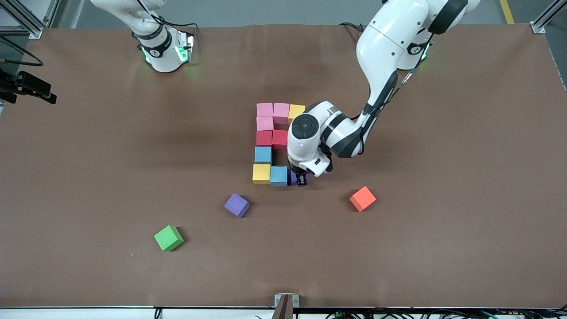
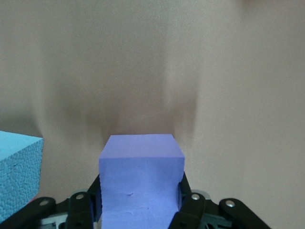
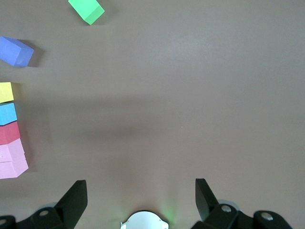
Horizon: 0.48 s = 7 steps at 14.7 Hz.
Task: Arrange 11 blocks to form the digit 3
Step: 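Grasp the purple cube with the left gripper and lift it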
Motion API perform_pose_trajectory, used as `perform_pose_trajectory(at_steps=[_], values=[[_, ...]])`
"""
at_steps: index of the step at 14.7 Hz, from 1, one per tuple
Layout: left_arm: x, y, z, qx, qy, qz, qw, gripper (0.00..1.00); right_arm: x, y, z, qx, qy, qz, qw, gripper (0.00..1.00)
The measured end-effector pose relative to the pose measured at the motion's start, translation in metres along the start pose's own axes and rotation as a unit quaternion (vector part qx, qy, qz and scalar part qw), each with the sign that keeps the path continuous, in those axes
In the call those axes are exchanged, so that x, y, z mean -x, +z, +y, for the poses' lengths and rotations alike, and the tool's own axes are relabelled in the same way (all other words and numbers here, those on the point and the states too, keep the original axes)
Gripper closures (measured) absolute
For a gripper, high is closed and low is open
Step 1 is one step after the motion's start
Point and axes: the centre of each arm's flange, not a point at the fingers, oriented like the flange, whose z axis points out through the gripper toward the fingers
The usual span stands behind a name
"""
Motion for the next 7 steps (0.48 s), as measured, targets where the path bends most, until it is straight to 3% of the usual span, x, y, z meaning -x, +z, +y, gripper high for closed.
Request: perform_pose_trajectory(at_steps=[7], values=[[0.0034, 0.0007, 0.0000, -0.001, 0.001, 0.002, 1.000, 0.40, -0.0001, -0.0001, 0.0000, 0.000, 0.000, 0.000, 1.000, 0.00]])
